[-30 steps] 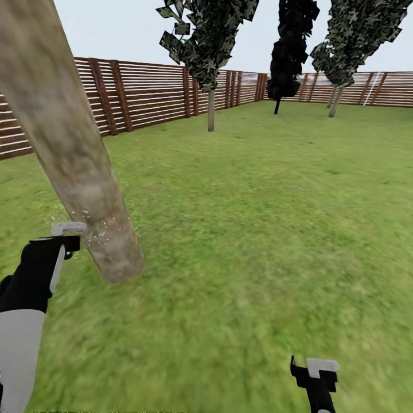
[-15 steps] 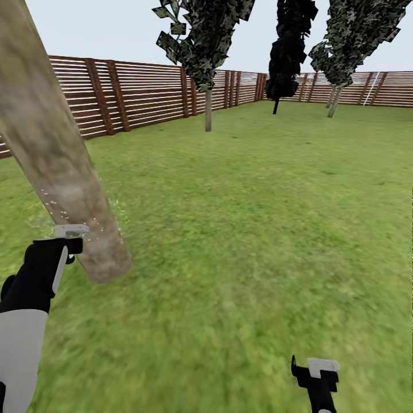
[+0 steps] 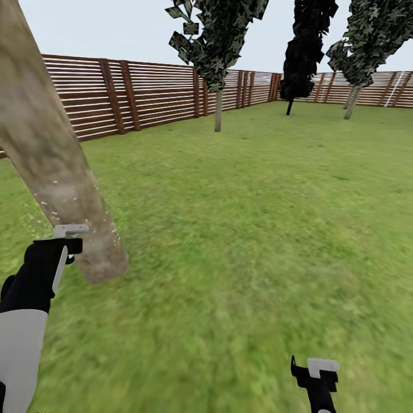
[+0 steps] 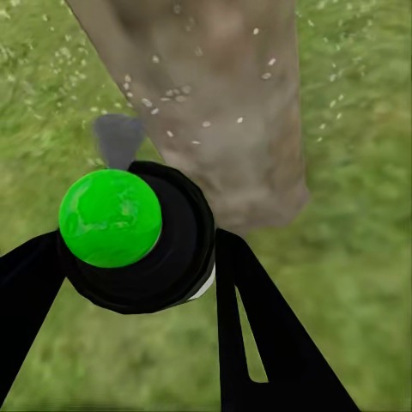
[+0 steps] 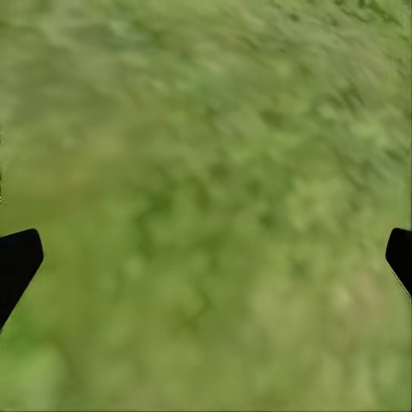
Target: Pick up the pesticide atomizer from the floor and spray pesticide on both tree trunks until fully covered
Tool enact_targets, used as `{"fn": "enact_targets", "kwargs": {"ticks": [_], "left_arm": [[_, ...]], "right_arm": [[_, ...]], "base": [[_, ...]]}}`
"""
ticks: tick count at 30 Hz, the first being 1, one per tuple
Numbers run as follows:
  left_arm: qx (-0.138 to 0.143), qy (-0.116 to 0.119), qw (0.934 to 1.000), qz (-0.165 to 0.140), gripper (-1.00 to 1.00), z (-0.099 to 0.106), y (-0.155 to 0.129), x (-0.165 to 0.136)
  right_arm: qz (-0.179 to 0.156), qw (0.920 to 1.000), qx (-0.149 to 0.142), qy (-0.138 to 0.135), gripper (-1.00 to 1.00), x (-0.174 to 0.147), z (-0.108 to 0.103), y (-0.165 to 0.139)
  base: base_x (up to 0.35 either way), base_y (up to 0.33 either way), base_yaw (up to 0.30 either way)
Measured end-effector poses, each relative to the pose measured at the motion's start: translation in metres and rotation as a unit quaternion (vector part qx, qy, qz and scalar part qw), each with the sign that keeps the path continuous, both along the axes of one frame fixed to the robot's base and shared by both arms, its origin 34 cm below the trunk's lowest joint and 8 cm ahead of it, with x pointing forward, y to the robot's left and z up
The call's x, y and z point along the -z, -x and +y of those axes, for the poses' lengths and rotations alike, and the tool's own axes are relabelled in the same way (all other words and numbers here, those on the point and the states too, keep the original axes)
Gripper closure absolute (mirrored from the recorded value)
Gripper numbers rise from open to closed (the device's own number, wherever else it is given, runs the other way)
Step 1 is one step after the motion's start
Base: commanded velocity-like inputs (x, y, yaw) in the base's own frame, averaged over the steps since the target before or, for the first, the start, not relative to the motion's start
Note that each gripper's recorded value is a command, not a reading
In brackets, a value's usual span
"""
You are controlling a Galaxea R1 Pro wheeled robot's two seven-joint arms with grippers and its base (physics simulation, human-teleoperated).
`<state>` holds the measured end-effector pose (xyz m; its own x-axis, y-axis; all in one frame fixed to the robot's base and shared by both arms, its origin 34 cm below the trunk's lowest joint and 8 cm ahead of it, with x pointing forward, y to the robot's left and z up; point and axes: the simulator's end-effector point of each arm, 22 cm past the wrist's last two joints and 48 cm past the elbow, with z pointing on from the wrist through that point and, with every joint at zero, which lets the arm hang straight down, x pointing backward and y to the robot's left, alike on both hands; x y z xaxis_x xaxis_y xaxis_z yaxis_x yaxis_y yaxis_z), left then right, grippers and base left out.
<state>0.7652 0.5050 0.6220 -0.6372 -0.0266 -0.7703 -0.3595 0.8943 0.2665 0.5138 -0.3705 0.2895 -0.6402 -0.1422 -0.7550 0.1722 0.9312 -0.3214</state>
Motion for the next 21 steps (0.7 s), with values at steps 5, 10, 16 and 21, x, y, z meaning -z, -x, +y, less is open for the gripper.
{"fn": "enact_targets", "kwargs": {"ticks": [5, 10, 16, 21], "left_arm": [[-0.001, 0.000, 1.0000, 0.000, 1.00, 0.000, 0.000, 0.000], [-0.002, 0.004, 0.9998, 0.021, 1.00, 0.001, 0.010, 0.022], [-0.004, 0.003, 0.9979, 0.064, 1.00, 0.004, 0.042, 0.065], [-0.001, 0.012, 0.9954, 0.095, 1.00, -0.001, 0.063, 0.098]], "right_arm": [[0.000, 1.0000, 0.000, 0.000, -1.00, 0.000, 0.000, 0.000], [0.000, 1.0000, 0.000, 0.000, -1.00, 0.000, 0.000, 0.000], [0.000, 1.0000, 0.000, -0.001, -1.00, 0.000, 0.001, 0.000], [0.000, 1.0000, 0.000, -0.001, -1.00, 0.000, 0.001, 0.000]], "base": [[0.256, -0.173, 0.043], [0.280, -0.156, 0.000], [0.280, -0.159, 0.177], [0.136, -0.076, 0.272]]}}
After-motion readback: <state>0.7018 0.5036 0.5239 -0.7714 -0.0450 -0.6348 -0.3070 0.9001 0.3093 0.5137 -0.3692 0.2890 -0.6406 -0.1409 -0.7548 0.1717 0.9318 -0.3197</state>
